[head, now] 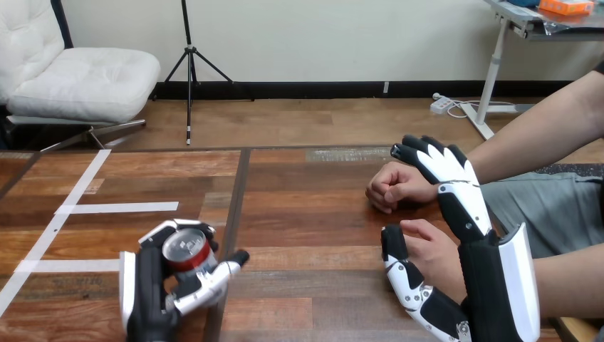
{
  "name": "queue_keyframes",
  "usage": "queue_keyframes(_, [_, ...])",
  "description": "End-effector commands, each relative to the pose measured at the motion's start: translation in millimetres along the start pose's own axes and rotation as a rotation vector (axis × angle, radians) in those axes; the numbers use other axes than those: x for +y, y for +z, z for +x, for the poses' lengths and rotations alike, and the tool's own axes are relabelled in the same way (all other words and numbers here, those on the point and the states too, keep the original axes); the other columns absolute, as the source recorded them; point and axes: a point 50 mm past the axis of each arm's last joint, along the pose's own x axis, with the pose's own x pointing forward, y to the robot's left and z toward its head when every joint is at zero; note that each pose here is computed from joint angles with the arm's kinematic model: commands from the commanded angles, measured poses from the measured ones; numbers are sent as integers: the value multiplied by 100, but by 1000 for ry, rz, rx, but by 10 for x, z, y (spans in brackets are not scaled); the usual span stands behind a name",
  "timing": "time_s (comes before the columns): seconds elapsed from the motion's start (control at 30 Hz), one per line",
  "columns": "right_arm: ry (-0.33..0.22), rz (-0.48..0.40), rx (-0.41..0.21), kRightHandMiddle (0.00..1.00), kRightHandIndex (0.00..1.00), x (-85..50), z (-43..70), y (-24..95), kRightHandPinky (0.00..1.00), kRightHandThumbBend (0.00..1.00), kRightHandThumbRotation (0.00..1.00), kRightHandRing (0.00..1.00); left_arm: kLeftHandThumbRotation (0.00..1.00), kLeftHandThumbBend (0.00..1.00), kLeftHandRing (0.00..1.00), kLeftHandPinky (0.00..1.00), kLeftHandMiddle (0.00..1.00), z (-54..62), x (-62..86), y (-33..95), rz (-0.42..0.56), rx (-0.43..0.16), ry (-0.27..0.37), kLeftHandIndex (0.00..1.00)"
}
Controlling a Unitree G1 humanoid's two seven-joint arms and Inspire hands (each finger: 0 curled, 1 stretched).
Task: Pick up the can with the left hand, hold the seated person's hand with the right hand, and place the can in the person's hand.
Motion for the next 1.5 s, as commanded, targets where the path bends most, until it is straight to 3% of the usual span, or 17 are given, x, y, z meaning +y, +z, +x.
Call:
queue_keyframes(0.0, [-28,16,-83,90,84,-41,182,41,100,25,7,94,0,81,40,36,44,162,-39,701,-140,-355,-1,45])
queue_keyframes(0.43, [-16,-1,-71,90,84,-35,185,38,100,25,6,95,0,78,40,36,44,92,-28,771,-169,-370,-30,46])
queue_keyframes(0.53, [0,-38,-61,91,85,-51,190,33,100,27,6,95,0,79,40,35,44,79,-31,781,-174,-370,-36,46])
queue_keyframes(0.67, [65,-146,-36,92,86,-117,209,24,100,31,6,96,0,78,40,35,44,58,-36,792,-169,-371,-49,46])
queue_keyframes(0.87, [202,-344,33,91,86,-259,258,16,100,48,5,95,0,79,40,35,44,36,-49,793,-174,-360,-62,46])
queue_keyframes(0.9, [219,-367,41,90,85,-281,267,16,98,56,3,93,0,79,40,35,44,32,-54,793,-178,-358,-63,46])
queue_keyframes(1.07, [288,-511,84,87,82,-402,312,14,92,70,1,89,0,79,40,35,44,7,-76,796,-190,-351,-71,46])
queue_keyframes(1.2, [307,-575,101,83,78,-480,338,16,83,83,0,84,0,79,40,36,45,-6,-88,804,-186,-356,-80,46])
queue_keyframes(1.47, [306,-633,122,81,76,-604,377,19,78,93,0,82,0,78,41,36,45,-22,-105,816,-171,-360,-85,46])
